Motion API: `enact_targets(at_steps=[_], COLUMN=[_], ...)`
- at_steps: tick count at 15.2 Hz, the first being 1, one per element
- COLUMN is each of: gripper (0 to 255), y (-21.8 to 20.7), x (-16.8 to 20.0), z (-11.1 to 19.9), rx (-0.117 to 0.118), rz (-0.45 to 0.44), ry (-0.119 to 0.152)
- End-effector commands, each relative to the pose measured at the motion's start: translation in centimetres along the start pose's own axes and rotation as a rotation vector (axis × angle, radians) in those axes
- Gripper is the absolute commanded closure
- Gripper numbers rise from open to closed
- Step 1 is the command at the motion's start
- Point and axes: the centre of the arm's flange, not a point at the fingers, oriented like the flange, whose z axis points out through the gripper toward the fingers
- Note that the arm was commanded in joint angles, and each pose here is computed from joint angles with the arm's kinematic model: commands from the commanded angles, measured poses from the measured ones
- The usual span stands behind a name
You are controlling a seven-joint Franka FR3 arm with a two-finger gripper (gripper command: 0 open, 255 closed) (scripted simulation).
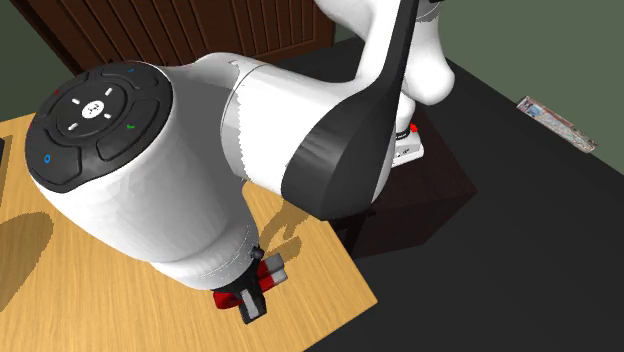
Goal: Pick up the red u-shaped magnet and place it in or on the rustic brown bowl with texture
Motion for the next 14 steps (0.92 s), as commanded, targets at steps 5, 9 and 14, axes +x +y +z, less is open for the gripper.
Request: enact_targets(at_steps=[5, 9, 14], gripper=[255, 255, 255], y=[0.0, 0.0, 0.0], x=[0.0, 0.0, 0.0], z=[-3.1, -5.3, -7.9], rx=[0.0, 0.0, 0.0], rz=[0.0, 0.0, 0.0], ry=[0.0, 0.0, 0.0])
